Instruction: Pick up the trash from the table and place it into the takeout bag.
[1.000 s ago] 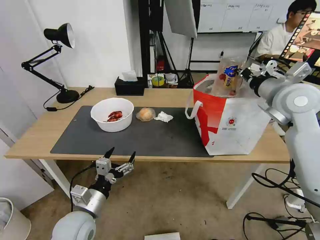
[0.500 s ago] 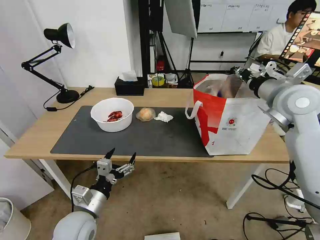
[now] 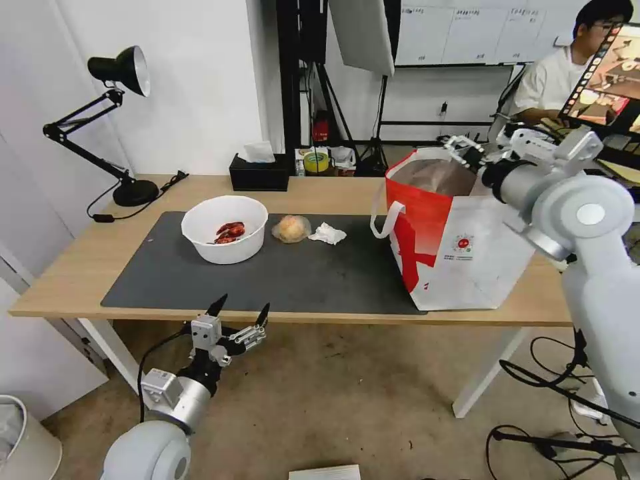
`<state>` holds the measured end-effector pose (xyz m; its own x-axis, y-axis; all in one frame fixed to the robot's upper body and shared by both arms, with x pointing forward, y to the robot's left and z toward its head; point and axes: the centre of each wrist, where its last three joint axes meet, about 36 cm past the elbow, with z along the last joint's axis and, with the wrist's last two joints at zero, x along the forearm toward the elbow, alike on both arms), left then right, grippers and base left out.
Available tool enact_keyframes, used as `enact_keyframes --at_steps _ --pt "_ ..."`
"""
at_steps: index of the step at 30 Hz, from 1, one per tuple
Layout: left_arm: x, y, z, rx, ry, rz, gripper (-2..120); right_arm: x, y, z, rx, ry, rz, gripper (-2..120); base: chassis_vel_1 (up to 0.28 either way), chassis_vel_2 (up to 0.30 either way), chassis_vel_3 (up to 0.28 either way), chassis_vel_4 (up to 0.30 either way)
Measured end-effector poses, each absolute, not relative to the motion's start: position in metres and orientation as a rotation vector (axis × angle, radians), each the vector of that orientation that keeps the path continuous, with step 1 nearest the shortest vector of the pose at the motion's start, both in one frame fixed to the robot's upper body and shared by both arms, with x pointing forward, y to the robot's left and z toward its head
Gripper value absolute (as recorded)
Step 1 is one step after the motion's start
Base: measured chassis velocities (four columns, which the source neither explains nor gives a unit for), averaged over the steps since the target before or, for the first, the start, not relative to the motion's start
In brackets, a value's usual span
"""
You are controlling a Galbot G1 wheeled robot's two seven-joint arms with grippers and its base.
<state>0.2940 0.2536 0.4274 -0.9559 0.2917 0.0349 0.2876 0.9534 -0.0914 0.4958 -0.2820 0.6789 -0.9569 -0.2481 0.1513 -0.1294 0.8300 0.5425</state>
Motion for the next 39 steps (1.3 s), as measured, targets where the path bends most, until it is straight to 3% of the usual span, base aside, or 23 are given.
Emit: enact_keyframes --at_steps 8,11,15,18,39 --pt "0.294 0.257 0.429 -0.444 -3.062 0.117 100 0.484 -0.258 0.678 0.469 -2.823 -0.704 100 0.0 0.0 0.0 0.0" --pt "0.294 0.26 0.43 -0.438 -3.066 0.109 100 0.477 -0.248 0.673 0.606 -2.864 -0.592 100 0.0 0.0 0.0 0.0" --pt "0.303 0.26 0.429 -0.465 -3.066 0.109 100 0.45 -0.257 0.648 0.835 -2.932 -0.236 100 0.0 0.0 0.0 0.0" --pt "0.306 0.259 0.427 -0.486 -3.059 0.103 100 0.432 -0.261 0.637 0.873 -2.918 -0.164 100 0.0 0.0 0.0 0.0" --pt "0.301 0.266 0.419 -0.461 -3.061 0.097 100 0.339 -0.243 0.488 0.768 -2.946 -0.067 100 0.0 0.0 0.0 0.0"
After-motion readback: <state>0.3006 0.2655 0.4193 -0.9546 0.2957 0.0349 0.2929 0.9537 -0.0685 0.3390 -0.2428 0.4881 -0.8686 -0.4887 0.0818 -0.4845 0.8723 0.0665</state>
